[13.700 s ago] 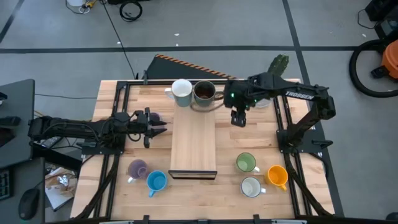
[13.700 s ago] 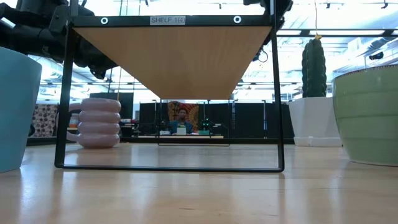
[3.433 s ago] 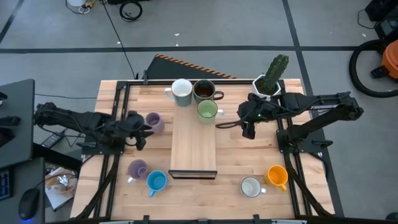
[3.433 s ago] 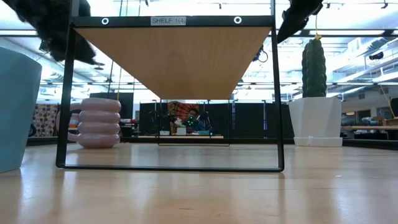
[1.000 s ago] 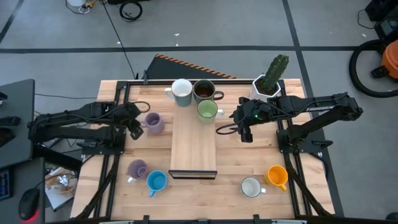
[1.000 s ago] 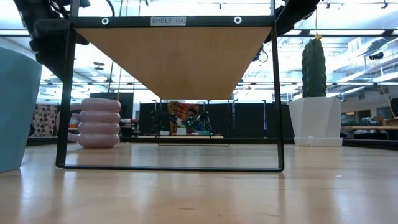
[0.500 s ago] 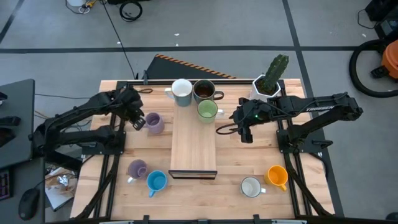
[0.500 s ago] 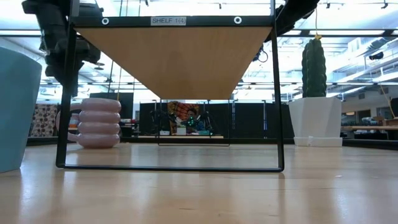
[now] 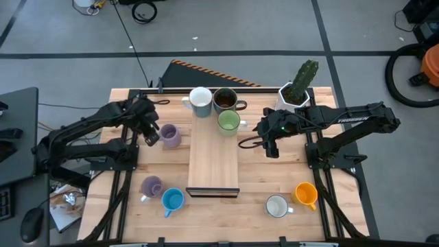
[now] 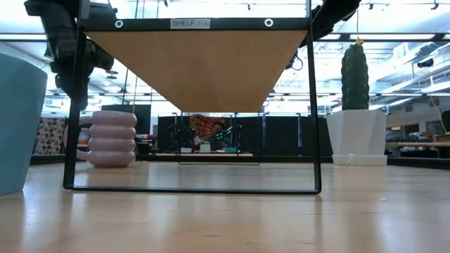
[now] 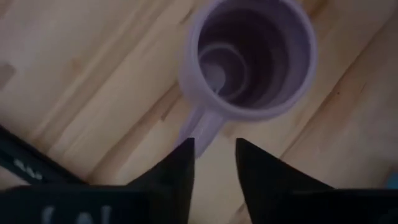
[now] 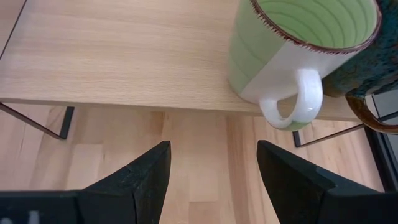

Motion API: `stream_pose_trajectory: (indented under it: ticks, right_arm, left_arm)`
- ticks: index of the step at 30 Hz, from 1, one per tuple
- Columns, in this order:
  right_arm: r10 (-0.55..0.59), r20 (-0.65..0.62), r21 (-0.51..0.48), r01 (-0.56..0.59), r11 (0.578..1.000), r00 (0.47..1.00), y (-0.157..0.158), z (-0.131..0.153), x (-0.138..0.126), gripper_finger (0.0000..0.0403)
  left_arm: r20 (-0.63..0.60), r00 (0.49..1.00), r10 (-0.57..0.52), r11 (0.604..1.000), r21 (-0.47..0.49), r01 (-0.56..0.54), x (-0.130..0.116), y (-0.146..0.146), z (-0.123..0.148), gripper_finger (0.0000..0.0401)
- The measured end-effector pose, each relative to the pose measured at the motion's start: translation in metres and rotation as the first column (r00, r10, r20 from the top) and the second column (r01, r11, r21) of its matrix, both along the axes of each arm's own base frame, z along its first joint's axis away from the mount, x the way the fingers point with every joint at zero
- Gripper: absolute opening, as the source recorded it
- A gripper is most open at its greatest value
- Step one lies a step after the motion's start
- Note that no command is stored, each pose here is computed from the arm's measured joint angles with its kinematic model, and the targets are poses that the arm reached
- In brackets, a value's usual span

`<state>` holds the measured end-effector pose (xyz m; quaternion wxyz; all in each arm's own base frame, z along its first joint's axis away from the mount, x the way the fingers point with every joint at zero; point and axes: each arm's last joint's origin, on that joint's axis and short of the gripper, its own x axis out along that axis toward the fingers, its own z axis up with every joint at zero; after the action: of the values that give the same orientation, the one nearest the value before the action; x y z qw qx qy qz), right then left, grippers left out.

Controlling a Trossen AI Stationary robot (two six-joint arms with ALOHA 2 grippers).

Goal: Place coffee mugs
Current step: Put the top purple mug on the shelf

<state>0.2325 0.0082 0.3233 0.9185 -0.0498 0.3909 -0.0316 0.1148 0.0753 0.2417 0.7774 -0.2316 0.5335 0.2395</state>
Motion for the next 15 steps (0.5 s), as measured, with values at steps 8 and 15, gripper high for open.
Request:
stream_pose_trajectory:
  ticks: [8,15]
  right_arm:
    - [0.005,0.019,0.003,-0.005,1.000,1.000,0.000,0.001,0.001,0.0245]
    - [0.023,0.022,0.017,-0.023,1.000,0.999,0.001,0.002,0.002,0.0245]
  left_arm:
    - [-0.085,0.996,-0.014,1.000,-0.007,0.013,0.009,0.001,-0.009,0.0166]
    - [-0.195,0.978,-0.070,0.998,-0.018,0.067,0.025,0.000,-0.022,0.0167]
